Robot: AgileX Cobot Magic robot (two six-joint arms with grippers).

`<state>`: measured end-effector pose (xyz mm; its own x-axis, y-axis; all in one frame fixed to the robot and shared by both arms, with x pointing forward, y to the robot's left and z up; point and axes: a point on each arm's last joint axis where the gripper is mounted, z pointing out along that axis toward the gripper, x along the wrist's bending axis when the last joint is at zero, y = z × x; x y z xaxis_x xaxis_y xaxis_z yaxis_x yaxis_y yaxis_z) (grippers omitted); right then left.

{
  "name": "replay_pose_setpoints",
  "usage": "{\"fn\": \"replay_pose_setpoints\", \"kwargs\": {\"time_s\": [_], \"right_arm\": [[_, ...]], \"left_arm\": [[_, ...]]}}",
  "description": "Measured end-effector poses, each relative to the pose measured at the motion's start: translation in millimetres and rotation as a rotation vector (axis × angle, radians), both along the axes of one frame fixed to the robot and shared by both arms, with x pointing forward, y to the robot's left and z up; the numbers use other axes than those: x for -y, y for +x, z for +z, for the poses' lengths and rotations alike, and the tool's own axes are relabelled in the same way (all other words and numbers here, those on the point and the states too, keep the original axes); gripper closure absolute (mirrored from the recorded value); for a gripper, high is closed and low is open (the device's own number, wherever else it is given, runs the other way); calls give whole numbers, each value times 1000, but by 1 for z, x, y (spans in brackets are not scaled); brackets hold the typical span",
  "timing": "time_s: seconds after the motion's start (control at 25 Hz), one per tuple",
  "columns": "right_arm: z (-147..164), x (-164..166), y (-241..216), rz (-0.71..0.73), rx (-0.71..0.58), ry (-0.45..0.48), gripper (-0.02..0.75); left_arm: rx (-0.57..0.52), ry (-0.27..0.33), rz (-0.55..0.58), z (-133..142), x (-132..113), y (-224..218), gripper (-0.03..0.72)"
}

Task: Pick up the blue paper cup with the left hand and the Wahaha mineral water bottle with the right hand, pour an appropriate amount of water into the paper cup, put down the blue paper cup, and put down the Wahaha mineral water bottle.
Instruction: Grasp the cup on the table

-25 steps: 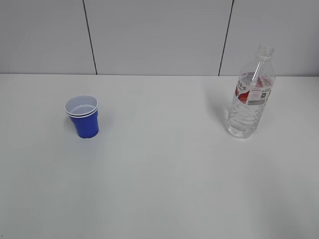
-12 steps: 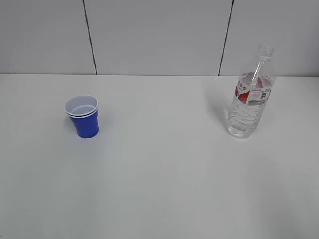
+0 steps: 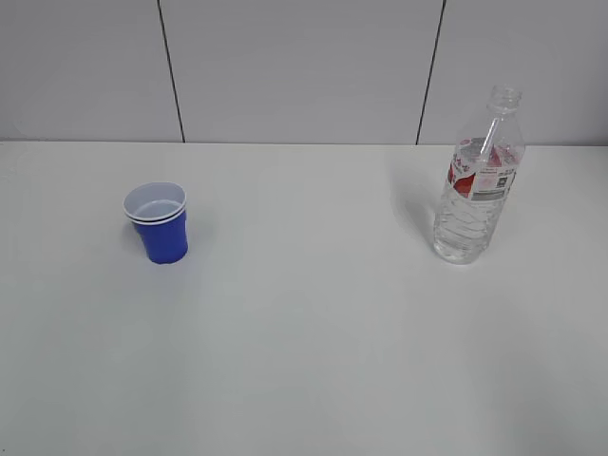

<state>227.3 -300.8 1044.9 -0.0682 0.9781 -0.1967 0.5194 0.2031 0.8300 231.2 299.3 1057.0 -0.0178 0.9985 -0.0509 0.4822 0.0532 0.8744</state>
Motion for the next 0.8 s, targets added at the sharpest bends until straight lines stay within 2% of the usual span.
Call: {"fn": "replay_pose_setpoints", "kwargs": {"time_s": [0.12, 0.32, 0.36, 0.72, 0.8], "right_arm": [[0, 0, 0, 0, 0, 0, 151], [0, 0, 0, 0, 0, 0, 151], [0, 0, 0, 0, 0, 0, 151], [0, 0, 0, 0, 0, 0, 151], [0, 0, 0, 0, 0, 0, 151]], "left_arm": [[0, 0, 0, 0, 0, 0, 371], [0, 0, 0, 0, 0, 0, 168], [0, 0, 0, 0, 0, 0, 151], [5, 20, -7, 1, -2, 0, 127], [32, 20, -7, 8, -2, -4, 127]]}}
